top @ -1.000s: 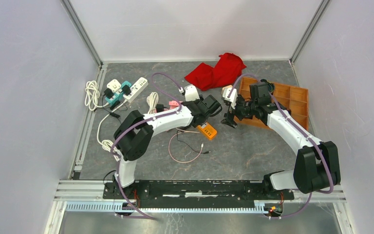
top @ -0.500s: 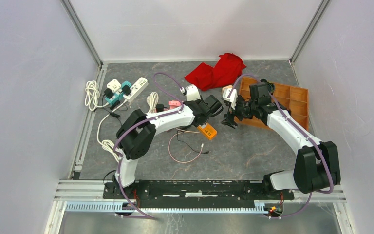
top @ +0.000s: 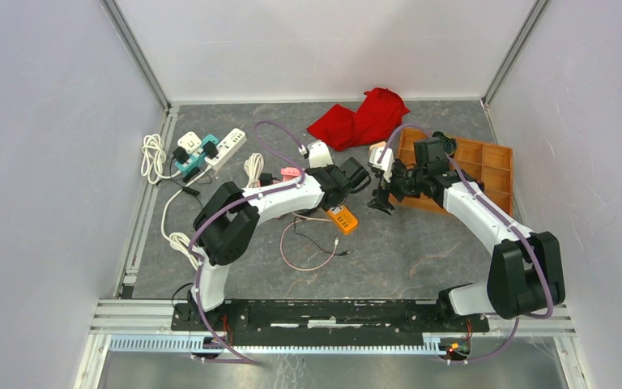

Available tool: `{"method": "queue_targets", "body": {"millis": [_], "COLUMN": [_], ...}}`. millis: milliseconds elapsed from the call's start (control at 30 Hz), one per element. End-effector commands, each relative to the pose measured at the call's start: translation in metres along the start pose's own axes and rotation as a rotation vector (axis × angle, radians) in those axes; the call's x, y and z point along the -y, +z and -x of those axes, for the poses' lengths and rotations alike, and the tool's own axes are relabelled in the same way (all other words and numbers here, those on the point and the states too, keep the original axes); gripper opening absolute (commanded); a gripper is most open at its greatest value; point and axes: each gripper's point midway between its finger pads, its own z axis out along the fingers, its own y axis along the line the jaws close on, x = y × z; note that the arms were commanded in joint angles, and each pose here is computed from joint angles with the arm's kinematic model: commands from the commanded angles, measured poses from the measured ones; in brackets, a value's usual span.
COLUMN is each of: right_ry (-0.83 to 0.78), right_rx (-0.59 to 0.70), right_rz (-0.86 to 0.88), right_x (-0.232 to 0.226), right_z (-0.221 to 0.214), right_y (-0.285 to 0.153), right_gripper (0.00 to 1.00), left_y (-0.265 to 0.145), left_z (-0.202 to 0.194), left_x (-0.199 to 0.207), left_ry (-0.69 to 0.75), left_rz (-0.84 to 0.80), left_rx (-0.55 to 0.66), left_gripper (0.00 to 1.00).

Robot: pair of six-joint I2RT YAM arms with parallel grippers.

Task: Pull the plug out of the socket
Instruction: Remove the plug from the socket.

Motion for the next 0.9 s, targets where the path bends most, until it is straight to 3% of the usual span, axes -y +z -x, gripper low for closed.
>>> {"method": "queue_targets", "body": {"millis": [0, 100, 333, 433, 600, 733, 867], "right_ry": [-0.005, 0.069, 0.410, 0.527, 0.650, 0.686, 0.761], "right_rx": [0.030, 0.060, 0.181, 0.194, 0.181, 0.176, 0.175], "right_rz": [0.022, 0.061, 0.209, 0.284, 0.335, 0.338, 0.384], "right_x": [0.002, -0.003, -0.025, -0.033, -0.038, -0.037, -0.047], "right_z": [0.009, 0.010, 0.015, 0.012, 0.000, -0.002, -0.003], "right_y": [0.004, 0.012, 0.038, 0.048, 0.061, 0.065, 0.069], "right_gripper": [0.98, 0.98, 0.97, 0.82, 0.32, 0.12, 0.01], "left_y": [-0.015, -0.023, -0.043, -0.046, -0.049, -0.050, -0.054], "left_z": [0.026, 0.031, 0.042, 0.041, 0.035, 0.032, 0.033], "left_x": [0.014, 0.018, 0.025, 0.026, 0.031, 0.035, 0.041], "left_ry": [-0.090, -0.098, -0.153, -0.144, -0.134, -0.126, -0.122], "left_rz": [-0.045, -0.084, -0.205, -0.237, -0.286, -0.306, -0.339], "left_rx": [0.034, 0.031, 0.026, 0.019, -0.006, -0.015, -0.016], "left_gripper": [0.21, 0.19, 0.15, 0.14, 0.13, 0.13, 0.12]}}
